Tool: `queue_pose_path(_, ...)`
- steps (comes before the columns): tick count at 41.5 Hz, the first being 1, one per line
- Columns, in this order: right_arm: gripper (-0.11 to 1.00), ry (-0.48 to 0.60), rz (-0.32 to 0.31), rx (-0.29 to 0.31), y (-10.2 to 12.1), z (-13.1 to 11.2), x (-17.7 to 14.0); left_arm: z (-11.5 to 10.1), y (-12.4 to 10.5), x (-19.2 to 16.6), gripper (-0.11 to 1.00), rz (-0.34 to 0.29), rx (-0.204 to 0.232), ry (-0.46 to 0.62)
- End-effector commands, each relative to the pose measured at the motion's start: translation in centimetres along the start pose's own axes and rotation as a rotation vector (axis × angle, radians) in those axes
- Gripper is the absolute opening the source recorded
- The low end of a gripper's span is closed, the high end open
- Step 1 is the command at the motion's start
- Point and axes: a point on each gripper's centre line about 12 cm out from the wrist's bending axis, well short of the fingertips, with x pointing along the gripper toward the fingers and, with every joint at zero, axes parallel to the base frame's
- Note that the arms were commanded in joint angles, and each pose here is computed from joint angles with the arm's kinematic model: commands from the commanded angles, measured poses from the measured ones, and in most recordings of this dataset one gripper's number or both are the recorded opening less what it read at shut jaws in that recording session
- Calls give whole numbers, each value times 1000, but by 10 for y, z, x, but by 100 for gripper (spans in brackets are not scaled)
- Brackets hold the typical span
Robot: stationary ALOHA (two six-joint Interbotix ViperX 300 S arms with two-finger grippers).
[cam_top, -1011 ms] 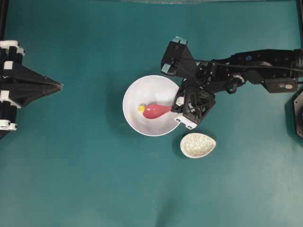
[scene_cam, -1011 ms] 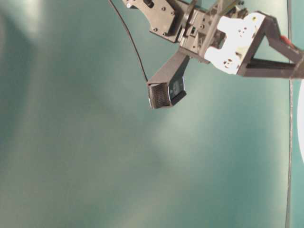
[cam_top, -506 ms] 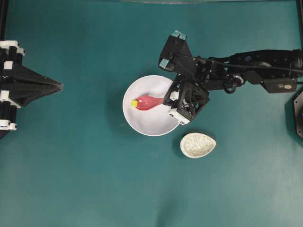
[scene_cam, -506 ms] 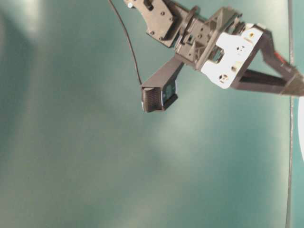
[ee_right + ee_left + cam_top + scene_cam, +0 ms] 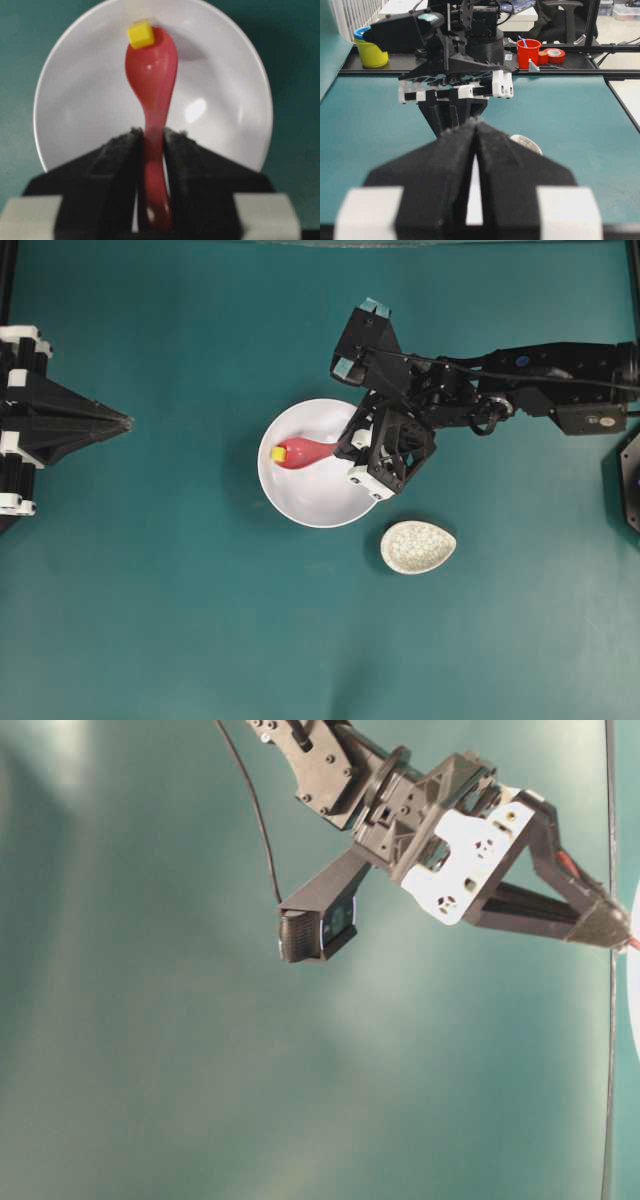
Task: Scoop the yellow hexagonal prism block from the bowl with a spoon using the right arm.
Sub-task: 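Raise the spoon with the yellow block out of the bowl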
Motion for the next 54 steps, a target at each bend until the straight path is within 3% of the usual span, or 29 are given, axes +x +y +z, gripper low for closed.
queue_pose_path(1,21,-63,22,-6,8,16,-14,2,0,2,0,1,5,-3)
queue_pose_path(24,21,-90,33,-6,11,21,-24,2,0,2,0,1,5,-3)
queue_pose_path(38,21,-258,83,-19,24,38,-64,2,0,2,0,1,3,-3)
queue_pose_path(54,21,-355,136,19,28,30,-114,1,0,2,0,1,3,0)
